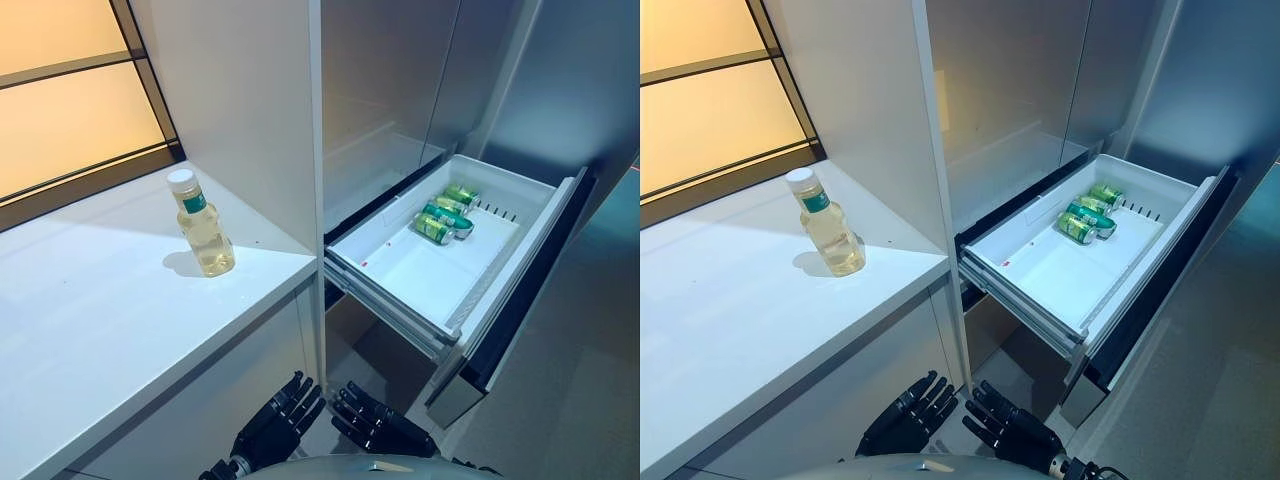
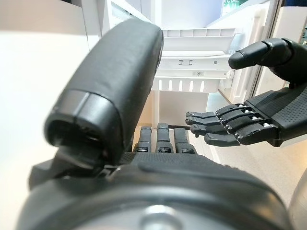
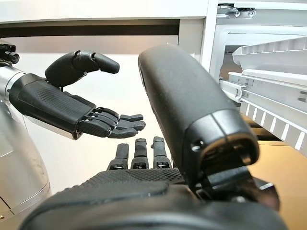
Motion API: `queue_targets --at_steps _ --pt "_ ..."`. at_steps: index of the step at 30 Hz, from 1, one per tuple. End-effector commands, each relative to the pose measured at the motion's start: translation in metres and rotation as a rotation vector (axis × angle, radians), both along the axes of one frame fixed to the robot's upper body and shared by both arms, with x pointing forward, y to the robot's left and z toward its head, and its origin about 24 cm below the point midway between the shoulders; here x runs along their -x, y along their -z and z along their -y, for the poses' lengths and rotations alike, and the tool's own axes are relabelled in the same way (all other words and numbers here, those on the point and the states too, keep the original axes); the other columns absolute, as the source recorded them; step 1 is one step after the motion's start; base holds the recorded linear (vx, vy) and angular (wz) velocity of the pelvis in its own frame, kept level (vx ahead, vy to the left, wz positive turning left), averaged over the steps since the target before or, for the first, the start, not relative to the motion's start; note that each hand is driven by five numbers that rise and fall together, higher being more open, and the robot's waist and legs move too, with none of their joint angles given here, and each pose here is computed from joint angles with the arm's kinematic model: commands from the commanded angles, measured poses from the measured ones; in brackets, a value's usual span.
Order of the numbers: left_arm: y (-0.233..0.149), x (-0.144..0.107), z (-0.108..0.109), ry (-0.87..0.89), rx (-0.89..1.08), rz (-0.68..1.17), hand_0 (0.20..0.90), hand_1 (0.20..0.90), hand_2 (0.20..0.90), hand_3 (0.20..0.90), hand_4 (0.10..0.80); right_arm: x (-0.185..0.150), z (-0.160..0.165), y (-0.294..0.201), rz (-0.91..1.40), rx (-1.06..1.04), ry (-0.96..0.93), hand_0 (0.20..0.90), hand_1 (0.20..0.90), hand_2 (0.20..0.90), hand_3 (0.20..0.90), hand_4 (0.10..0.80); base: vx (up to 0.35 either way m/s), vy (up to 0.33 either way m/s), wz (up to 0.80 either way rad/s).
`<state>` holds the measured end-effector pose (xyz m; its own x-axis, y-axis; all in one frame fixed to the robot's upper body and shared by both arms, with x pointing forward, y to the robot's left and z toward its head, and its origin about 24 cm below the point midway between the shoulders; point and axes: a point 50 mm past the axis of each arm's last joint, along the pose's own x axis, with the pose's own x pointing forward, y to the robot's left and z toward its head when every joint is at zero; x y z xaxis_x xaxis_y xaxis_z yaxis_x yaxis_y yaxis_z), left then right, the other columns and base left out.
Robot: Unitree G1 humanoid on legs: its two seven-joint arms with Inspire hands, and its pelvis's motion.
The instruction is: Put drinks into fridge and close the fridge
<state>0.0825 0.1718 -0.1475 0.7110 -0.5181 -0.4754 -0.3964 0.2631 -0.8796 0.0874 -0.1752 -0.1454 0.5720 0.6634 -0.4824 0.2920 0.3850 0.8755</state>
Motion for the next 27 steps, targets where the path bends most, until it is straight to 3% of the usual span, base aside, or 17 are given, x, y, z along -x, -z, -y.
queue_targets --at_steps 1,16,19,27 --pt "-0.001 -0.011 0.025 0.01 0.082 0.029 0.9 0.9 0.9 0.9 0.8 -0.007 -0.02 -0.001 0.01 -0.072 -0.017 0.9 0.9 0.9 0.9 0.8 0.0 0.0 0.0" --pt "-0.001 -0.015 0.025 0.019 0.052 0.046 0.9 0.9 0.9 0.9 0.8 -0.008 -0.022 -0.001 0.013 -0.074 -0.02 0.9 0.9 0.9 0.9 0.8 0.0 0.0 0.0" --pt "0.002 -0.018 0.018 0.046 -0.08 0.034 0.9 0.9 0.9 0.9 0.8 -0.009 -0.022 -0.001 0.014 -0.073 -0.014 0.9 0.9 0.9 0.9 0.8 0.0 0.0 0.0" --pt "-0.006 -0.028 0.02 0.014 0.011 0.137 0.9 0.9 0.9 0.9 0.8 -0.011 -0.022 -0.002 0.012 -0.085 -0.006 0.9 0.9 0.9 0.9 0.8 0.0 0.0 0.0"
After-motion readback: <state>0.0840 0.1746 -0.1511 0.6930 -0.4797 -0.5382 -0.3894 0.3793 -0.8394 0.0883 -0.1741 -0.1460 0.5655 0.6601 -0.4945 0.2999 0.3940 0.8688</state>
